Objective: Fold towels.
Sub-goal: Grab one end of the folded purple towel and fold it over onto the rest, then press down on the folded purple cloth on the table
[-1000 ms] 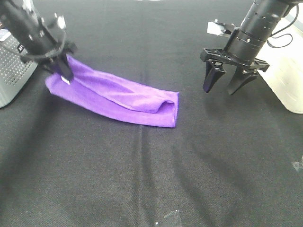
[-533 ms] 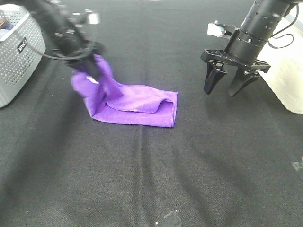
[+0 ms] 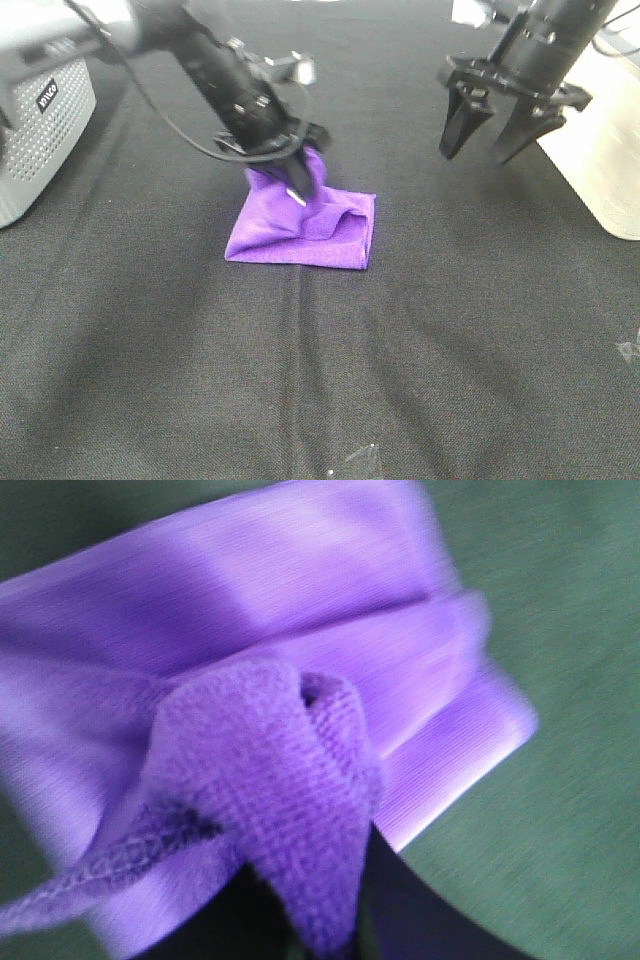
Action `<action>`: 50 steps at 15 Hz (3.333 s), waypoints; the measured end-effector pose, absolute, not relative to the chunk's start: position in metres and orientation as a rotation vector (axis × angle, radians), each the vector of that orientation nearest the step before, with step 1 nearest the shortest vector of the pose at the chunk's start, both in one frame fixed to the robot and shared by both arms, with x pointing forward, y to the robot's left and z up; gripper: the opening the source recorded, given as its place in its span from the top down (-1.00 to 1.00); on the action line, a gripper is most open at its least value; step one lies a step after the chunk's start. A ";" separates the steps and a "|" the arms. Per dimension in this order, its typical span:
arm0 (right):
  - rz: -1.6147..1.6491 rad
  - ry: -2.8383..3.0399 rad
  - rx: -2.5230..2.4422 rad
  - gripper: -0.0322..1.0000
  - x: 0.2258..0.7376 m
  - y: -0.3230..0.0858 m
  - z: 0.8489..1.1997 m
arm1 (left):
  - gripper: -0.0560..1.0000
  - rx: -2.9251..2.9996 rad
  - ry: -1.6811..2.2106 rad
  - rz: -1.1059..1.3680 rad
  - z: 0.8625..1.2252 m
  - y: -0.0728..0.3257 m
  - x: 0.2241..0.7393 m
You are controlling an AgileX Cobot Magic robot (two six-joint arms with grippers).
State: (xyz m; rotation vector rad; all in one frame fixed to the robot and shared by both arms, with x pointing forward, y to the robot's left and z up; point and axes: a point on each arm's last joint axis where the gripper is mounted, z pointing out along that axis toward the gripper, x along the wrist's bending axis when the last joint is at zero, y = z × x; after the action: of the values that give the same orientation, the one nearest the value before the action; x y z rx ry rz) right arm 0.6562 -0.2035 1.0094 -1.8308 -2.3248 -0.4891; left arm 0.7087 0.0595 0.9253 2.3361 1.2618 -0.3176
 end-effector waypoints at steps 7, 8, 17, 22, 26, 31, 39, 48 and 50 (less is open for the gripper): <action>-0.504 -2.335 -1.827 -0.35 0.654 -0.204 1.016 | -0.03 2.219 1.270 -0.428 0.920 0.028 0.702; -0.510 -2.344 -1.824 -0.35 0.653 -0.204 1.019 | -0.07 2.179 1.265 -0.451 0.922 0.023 0.701; -0.609 -2.431 -1.801 -0.35 0.641 -0.207 1.055 | -0.09 2.136 1.156 -0.362 0.964 0.018 0.708; -0.652 -2.608 -1.564 -0.35 0.641 -0.205 1.056 | -0.09 2.141 1.322 0.079 1.015 0.076 0.736; -0.968 -2.661 -1.141 -0.35 0.642 -0.181 1.061 | -0.13 2.033 1.585 0.254 1.039 0.148 0.751; -1.023 -2.872 -0.858 -0.35 0.665 -0.115 0.989 | -0.37 2.055 1.702 0.401 1.054 0.197 0.747; -1.266 -2.887 -0.748 -0.35 0.687 -0.097 0.939 | -0.37 2.051 1.663 0.343 1.055 0.195 0.747; -1.173 -2.950 -0.780 -0.01 0.695 -0.100 0.904 | -0.37 2.057 1.648 0.335 1.055 0.194 0.746; -1.174 -2.950 -0.781 0.38 0.695 -0.100 0.904 | -0.37 2.059 1.646 0.336 1.055 0.194 0.746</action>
State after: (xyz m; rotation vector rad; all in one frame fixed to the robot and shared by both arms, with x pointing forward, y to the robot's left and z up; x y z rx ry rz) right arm 0.6948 -0.1001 0.9038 -0.7808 -2.9503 -1.1737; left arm 0.7464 0.1941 1.0546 2.0591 1.6460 0.3356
